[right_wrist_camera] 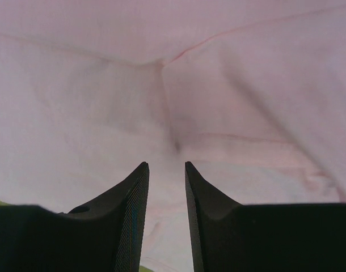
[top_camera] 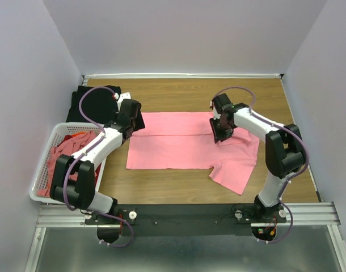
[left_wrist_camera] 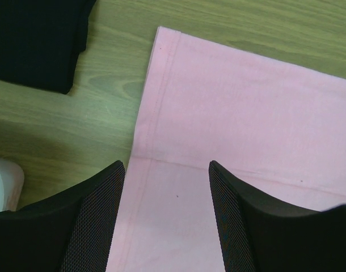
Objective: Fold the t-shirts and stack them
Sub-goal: Fold the tshirt
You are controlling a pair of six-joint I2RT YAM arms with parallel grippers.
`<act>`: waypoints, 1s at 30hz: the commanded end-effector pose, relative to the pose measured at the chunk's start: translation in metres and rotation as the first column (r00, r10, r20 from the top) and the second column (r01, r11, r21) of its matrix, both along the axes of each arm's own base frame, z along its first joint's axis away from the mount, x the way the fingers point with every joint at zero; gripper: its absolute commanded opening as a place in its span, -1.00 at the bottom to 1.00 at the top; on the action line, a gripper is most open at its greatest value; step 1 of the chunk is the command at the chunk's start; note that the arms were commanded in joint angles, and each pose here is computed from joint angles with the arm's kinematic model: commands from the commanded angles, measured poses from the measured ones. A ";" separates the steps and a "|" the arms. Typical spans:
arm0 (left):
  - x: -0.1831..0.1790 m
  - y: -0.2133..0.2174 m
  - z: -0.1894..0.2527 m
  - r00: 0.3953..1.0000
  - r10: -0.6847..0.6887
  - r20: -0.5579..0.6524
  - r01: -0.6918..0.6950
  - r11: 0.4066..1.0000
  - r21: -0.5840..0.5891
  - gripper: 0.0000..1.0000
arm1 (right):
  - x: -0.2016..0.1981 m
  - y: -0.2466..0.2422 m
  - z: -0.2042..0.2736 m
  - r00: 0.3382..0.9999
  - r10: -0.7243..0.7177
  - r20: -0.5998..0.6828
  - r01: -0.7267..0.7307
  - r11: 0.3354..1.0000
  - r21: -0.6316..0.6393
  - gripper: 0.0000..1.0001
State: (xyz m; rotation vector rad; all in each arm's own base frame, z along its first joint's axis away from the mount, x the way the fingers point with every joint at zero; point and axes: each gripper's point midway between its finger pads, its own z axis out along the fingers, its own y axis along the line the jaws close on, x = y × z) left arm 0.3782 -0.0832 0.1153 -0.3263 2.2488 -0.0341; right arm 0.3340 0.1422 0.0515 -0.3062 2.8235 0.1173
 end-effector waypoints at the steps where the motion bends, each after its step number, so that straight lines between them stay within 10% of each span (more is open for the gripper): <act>1: -0.007 0.000 -0.017 1.000 -0.009 -0.025 0.009 1.000 0.007 0.39 | -0.007 -0.003 -0.010 0.998 -0.054 0.015 0.055 0.998 -0.037 -0.21; 24: -0.011 -0.002 -0.022 0.999 -0.016 -0.030 0.017 1.000 0.014 0.39 | -0.009 -0.011 -0.036 0.995 -0.091 0.034 0.094 0.987 -0.127 -0.47; 30: -0.011 -0.003 -0.022 0.999 -0.020 -0.028 0.020 1.000 0.014 0.39 | -0.013 -0.005 -0.036 0.997 -0.078 0.028 0.081 0.990 -0.114 -0.91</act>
